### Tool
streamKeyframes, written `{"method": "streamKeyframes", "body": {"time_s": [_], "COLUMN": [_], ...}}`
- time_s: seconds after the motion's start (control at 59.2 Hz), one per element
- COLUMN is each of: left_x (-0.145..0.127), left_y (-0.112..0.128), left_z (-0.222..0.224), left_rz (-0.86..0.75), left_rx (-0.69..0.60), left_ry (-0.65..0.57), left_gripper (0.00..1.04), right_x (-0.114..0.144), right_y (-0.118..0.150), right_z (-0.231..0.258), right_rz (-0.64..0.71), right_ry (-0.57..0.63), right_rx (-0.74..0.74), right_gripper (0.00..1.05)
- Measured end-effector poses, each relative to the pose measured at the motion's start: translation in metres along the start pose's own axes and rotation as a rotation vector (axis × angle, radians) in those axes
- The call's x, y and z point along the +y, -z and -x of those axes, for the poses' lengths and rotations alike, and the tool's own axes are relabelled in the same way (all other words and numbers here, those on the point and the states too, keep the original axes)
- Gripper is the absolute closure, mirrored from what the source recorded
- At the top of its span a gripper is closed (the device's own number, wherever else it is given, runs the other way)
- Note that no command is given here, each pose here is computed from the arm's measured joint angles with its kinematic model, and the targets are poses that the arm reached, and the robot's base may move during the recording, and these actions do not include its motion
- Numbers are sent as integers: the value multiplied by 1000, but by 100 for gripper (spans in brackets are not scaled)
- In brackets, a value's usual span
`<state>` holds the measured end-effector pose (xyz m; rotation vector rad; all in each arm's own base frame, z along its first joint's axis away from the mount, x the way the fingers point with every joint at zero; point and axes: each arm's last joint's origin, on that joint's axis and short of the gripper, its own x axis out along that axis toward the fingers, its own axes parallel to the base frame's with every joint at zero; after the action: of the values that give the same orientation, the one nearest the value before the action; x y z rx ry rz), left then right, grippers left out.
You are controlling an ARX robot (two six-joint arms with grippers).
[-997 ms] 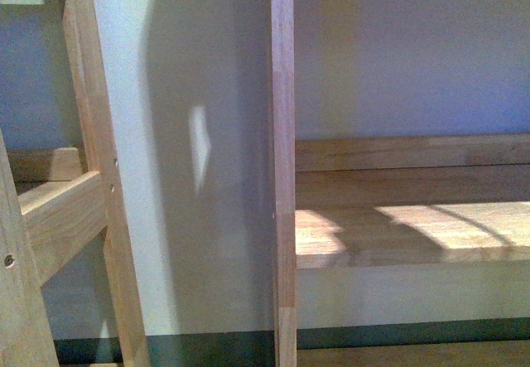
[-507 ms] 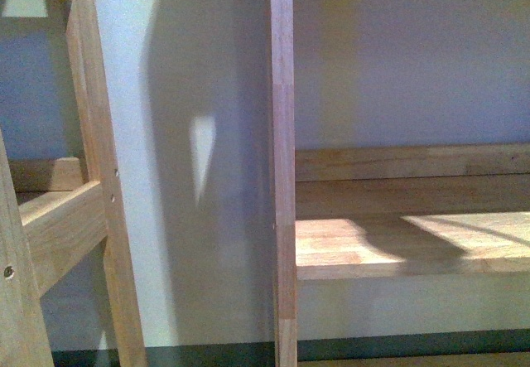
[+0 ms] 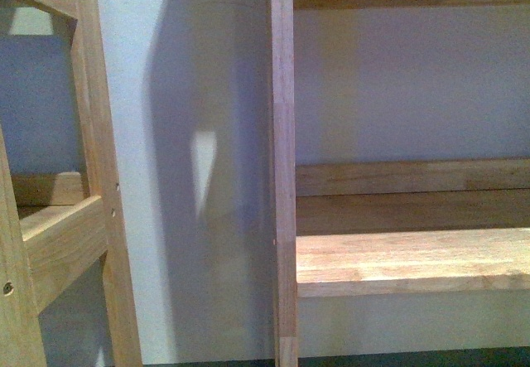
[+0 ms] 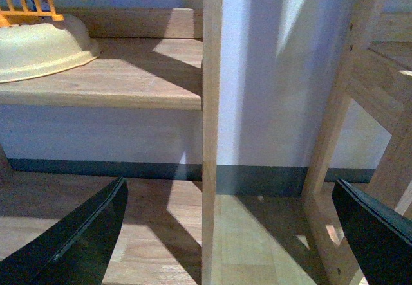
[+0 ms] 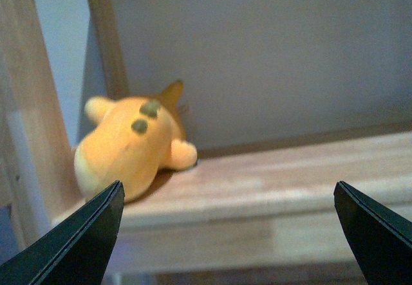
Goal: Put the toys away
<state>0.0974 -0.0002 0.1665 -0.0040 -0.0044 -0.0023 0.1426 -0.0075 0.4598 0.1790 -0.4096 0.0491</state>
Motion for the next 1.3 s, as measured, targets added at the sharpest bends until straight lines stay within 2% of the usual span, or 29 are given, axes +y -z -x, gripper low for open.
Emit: {"method": "streamKeyframes", "body": {"time_s": [0.27,0.304,0.389,0.49,0.558,0.811,0.946,1.301], "left_x": [0,0,0,0,0,0,0,0], "left_y": [0,0,0,0,0,0,0,0], "left_z": [0,0,0,0,0,0,0,0], "left_rz": [0,0,0,0,0,0,0,0], "left_rx": [0,0,0,0,0,0,0,0], "left_ry": [0,0,0,0,0,0,0,0], "left_gripper": [6,6,6,6,6,6,6,6], "right_x": [-9,-9,-10,-18,-22,-26,-30,-33], "right_y": [75,91,115,151,168,193,211,229], "right_z": [77,90,102,115,120,133,141,149], "right_rz": [46,57,92,139,151,168,172,173], "right_ry": [6,3,4,41,51,48,48,48], "right_rx": [113,132,160,372,419,412,419,421], "right_gripper": [6,6,7,23,33,71,102,101]}}
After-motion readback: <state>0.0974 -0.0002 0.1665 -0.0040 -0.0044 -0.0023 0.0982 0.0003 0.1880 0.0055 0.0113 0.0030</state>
